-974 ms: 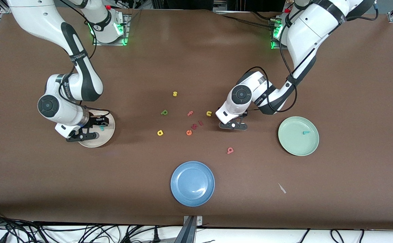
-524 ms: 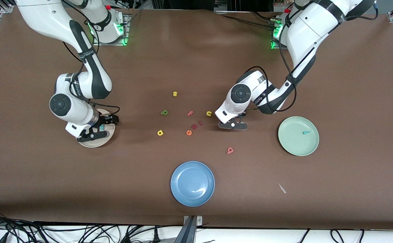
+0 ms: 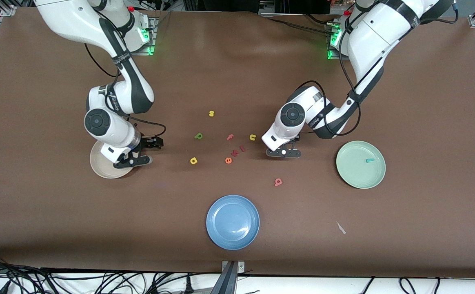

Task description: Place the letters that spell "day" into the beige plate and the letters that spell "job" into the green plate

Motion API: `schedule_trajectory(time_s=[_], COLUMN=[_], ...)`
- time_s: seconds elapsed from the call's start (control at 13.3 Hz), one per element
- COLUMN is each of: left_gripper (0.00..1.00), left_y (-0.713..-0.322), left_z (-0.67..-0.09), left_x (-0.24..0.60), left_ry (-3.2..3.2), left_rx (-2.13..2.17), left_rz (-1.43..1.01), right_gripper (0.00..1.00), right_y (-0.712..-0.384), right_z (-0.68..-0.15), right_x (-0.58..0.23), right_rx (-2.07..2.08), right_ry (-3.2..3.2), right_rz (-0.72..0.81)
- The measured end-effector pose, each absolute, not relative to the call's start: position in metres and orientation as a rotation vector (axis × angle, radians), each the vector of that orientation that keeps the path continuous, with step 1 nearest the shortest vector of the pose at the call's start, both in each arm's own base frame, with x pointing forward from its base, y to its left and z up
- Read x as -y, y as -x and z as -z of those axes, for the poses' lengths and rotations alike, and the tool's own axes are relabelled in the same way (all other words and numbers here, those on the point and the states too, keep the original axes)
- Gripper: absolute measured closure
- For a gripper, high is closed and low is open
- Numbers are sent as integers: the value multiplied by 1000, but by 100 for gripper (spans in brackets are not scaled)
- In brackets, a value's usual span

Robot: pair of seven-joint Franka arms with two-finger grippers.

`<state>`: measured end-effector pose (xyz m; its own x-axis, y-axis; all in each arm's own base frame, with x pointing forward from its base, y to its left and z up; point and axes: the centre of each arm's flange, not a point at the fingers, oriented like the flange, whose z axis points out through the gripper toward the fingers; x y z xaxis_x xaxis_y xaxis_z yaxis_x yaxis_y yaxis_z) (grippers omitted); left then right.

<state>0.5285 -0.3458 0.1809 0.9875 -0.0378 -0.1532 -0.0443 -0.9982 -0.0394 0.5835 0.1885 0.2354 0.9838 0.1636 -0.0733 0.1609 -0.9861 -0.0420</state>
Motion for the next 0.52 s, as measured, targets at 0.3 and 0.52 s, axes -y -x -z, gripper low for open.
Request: schedule_trajectory(time_s=[0.3,0.52], left_gripper=[75,75], left_y=[-541,-549], left_z=[-213,-227], left_x=[333,316], left_ry=[3031,3007], left_rx=[-61,-106], left_rz=[-238,-246], right_gripper=[0,0], right_y=[-585,-591], right_z=[-238,-233], right_x=[-223,-234], right_rx=[288,308], right_ry=[3088,3086], right_rz=[-85,-76])
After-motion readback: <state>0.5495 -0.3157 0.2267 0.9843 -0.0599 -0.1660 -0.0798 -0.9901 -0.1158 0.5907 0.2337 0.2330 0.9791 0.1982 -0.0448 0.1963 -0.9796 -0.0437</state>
